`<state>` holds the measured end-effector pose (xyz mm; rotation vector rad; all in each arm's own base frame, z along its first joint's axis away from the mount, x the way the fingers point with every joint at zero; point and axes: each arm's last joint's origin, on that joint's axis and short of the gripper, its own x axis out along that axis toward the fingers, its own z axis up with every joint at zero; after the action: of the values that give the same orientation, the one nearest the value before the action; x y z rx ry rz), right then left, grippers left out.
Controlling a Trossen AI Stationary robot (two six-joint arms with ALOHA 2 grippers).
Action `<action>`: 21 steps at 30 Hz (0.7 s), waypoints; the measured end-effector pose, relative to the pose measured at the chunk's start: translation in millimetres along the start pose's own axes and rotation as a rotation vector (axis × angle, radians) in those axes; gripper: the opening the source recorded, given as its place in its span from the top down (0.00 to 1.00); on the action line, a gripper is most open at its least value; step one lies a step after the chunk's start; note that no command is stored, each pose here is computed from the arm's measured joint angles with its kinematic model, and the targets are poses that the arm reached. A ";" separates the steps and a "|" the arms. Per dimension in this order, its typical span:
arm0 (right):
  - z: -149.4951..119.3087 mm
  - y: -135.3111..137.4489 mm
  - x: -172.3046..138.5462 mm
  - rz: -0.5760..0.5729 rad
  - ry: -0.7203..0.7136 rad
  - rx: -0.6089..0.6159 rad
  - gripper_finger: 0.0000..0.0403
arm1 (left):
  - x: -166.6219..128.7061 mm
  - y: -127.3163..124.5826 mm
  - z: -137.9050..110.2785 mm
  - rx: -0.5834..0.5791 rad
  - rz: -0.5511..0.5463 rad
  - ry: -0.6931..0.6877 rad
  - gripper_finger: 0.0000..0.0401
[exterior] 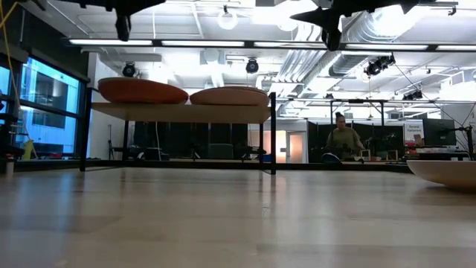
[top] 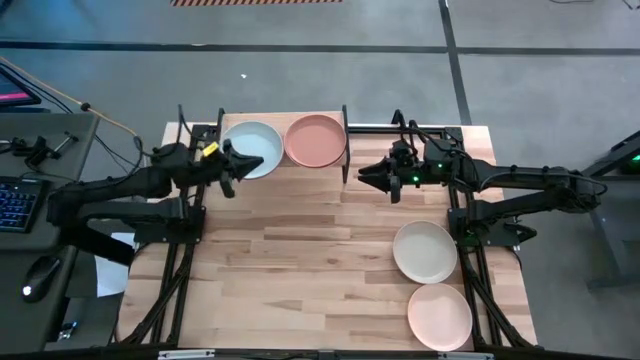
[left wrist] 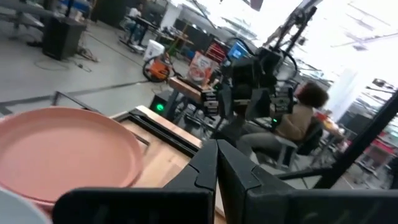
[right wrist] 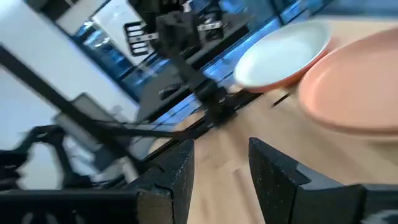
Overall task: Place and stack plates onto a shelf
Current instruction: Stack the light orange plate on top of the brown plate
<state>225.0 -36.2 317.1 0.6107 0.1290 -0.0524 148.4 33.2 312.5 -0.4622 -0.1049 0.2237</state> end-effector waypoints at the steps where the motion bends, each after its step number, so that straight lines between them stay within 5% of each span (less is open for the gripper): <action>1: -0.8 0.9 -1.7 0.017 0.021 0.023 0.67 | 3.1 -1.7 -1.5 -0.001 -0.012 0.004 1.00; 8: -42.2 18.1 -7.2 0.071 0.429 0.262 0.67 | 19.4 -12.3 -12.5 -0.006 -0.031 0.015 1.00; 12: -84.2 40.7 -18.1 0.005 0.733 0.341 0.67 | 24.6 -15.1 -18.2 -0.017 -0.022 0.031 1.00; 16: -122.8 60.7 -37.8 -0.182 0.975 0.462 0.67 | 27.9 -15.3 -21.6 -0.030 -0.018 0.048 1.00; 21: -158.7 79.1 -55.2 -0.436 1.065 0.573 0.67 | 28.5 -15.3 -21.8 -0.054 -0.018 0.047 1.00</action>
<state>160.4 120.3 240.8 1.1262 1.3141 -0.1860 182.3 17.3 301.5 -0.5194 -0.0691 0.1928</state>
